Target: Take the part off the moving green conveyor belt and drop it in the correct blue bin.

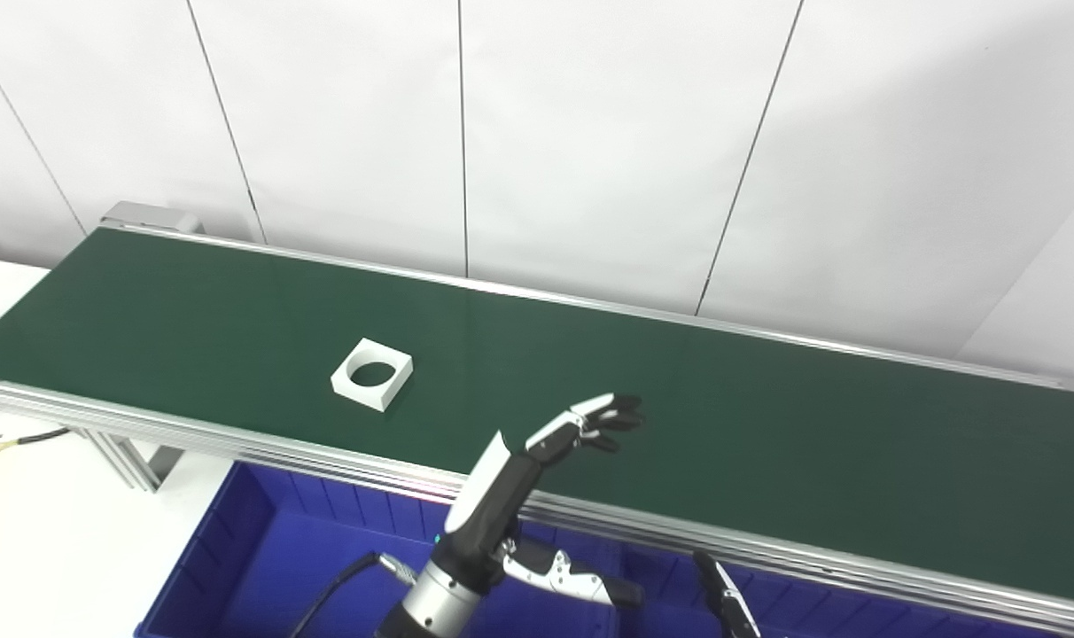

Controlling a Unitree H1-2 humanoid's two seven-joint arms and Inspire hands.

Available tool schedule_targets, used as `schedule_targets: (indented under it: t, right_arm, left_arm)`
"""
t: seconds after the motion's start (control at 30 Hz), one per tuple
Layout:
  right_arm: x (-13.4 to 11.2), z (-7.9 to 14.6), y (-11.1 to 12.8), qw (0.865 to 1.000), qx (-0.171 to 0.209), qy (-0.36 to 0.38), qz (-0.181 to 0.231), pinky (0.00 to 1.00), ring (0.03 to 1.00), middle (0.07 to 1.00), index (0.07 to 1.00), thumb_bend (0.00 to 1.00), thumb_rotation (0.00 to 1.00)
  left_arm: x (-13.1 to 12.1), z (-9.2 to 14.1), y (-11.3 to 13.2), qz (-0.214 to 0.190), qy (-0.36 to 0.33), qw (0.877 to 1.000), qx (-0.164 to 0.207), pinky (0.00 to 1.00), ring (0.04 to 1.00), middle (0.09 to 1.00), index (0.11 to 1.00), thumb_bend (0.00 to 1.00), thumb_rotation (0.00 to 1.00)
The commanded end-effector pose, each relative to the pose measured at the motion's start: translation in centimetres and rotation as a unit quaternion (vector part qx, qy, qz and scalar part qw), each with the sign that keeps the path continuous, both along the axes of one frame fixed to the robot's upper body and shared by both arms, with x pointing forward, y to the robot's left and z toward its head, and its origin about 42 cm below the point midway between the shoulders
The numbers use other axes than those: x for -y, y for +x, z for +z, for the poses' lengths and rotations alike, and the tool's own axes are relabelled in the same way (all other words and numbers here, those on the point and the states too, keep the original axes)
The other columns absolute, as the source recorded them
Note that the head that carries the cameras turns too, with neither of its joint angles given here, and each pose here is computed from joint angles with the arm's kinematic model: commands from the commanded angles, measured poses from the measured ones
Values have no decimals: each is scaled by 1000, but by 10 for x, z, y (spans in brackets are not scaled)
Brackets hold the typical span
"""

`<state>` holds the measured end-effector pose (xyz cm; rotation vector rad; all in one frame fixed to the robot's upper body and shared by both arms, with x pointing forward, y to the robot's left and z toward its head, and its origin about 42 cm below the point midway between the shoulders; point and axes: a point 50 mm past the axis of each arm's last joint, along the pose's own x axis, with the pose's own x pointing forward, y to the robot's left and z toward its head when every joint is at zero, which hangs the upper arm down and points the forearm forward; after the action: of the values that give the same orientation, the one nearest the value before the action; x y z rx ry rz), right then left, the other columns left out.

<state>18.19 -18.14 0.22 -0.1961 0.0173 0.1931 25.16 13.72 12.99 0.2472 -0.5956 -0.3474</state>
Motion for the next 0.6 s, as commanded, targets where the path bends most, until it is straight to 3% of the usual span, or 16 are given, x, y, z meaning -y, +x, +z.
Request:
schedule_targets:
  t: [0.0, 0.13, 0.2, 0.37, 0.57]
  right_arm:
    - [-5, 11, 6, 999, 39, 18, 2, 945, 952, 946, 924, 1000, 1000]
    - [-6, 11, 6, 999, 39, 21, 4, 957, 958, 950, 931, 1000, 1000]
    - [-7, 11, 6, 999, 39, 20, 4, 948, 955, 949, 931, 1000, 1000]
    - [-9, 10, 7, 999, 36, 23, 6, 950, 958, 949, 934, 1000, 1000]
    - [-11, 10, 7, 999, 37, 23, 6, 947, 956, 947, 931, 1000, 1000]
  left_arm:
    - [-3, 21, 18, 7, 33, 997, 76, 651, 753, 800, 848, 986, 207]
    - [-14, 36, 42, 6, 108, 987, 122, 605, 723, 795, 844, 996, 99]
    - [-19, 44, 54, 4, 158, 977, 142, 552, 685, 789, 843, 1000, 96]
    - [-30, 70, 86, -7, 319, 934, 162, 550, 688, 798, 831, 1000, 91]
    - [-36, 84, 111, -1, 428, 889, 161, 577, 700, 793, 810, 1000, 108]
